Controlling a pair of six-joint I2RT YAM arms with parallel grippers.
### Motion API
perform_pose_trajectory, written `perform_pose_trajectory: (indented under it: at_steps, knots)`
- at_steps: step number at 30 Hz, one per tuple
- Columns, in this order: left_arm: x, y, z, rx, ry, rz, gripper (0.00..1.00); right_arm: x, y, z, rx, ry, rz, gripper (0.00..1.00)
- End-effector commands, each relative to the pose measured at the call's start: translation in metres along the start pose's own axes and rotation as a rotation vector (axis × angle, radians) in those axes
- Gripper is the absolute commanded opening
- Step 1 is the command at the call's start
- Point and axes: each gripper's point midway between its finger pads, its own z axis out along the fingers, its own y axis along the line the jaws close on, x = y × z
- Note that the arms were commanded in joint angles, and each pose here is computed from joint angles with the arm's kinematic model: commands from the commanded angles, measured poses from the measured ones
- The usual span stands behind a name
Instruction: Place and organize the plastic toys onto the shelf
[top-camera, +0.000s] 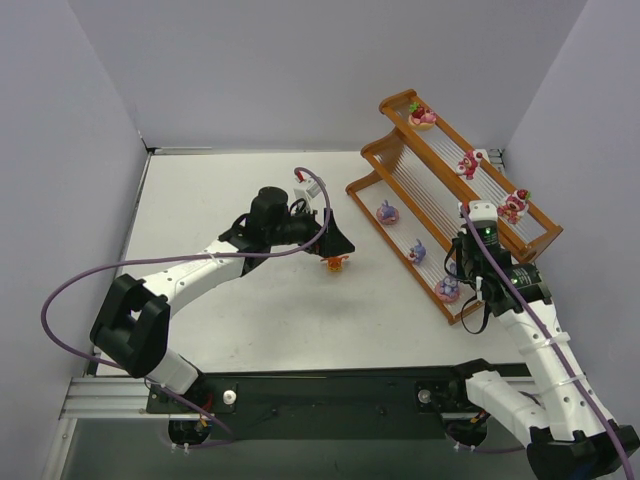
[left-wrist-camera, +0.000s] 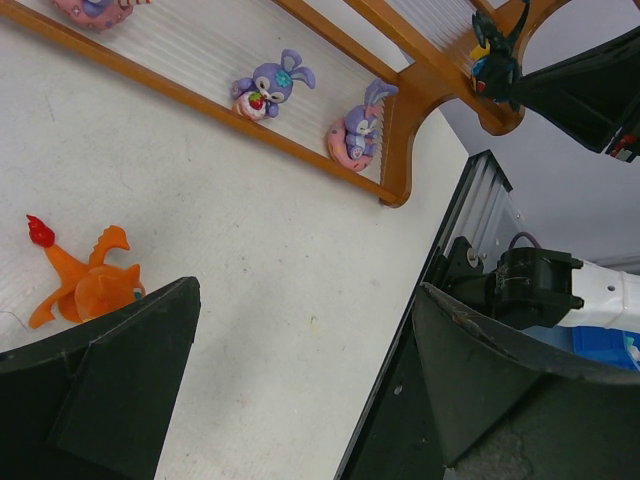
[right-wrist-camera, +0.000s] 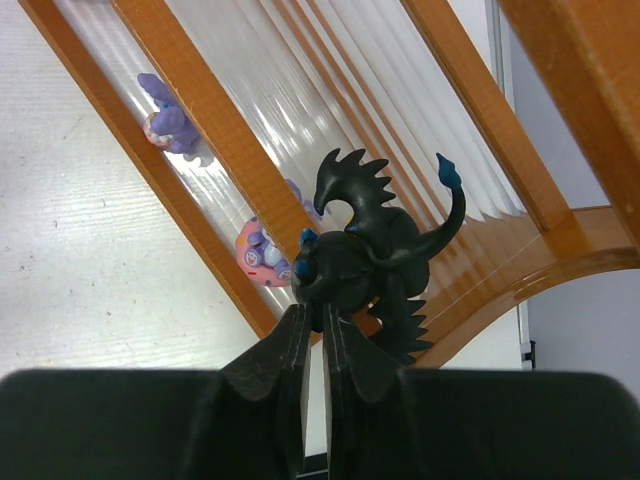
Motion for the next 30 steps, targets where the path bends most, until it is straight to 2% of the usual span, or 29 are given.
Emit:
perform_pose_trajectory:
  at_steps: [1,2,12,18,24,26,29,30]
  knots:
    - [-0.02,-0.016,0.0,0.048,-0.036,0.055,0.97,0.009,-0.006,0.003,0.05,0.034,-0.006,0.04]
    - [-0.02,-0.016,0.0,0.048,-0.036,0.055,0.97,0.009,-0.006,0.003,0.052,0.035,-0.004,0.0]
    - [-0.021,-0.016,0.0,0.047,-0.037,0.058,0.97,-0.011,-0.008,-0.006,0.042,-0.012,0.03,0.0]
    - [-0.024,-0.02,-0.001,0.055,-0.044,0.066,0.97,-0.037,0.005,-0.026,-0.062,-0.066,0.12,0.0]
    - [-0.031,-0.038,-0.006,0.098,-0.069,0.108,0.97,-0.062,0.046,-0.055,-0.311,-0.058,0.275,0.0]
    - [-0.033,-0.046,-0.007,0.117,-0.083,0.139,0.97,-0.073,0.068,-0.073,-0.461,-0.053,0.318,0.0]
    - [-0.037,-0.066,-0.01,0.148,-0.114,0.205,0.97,-0.086,0.085,-0.091,-0.569,-0.033,0.423,0.0]
    - [-0.038,-0.078,-0.013,0.164,-0.129,0.244,0.97,-0.089,0.098,-0.1,-0.653,-0.005,0.451,0.0]
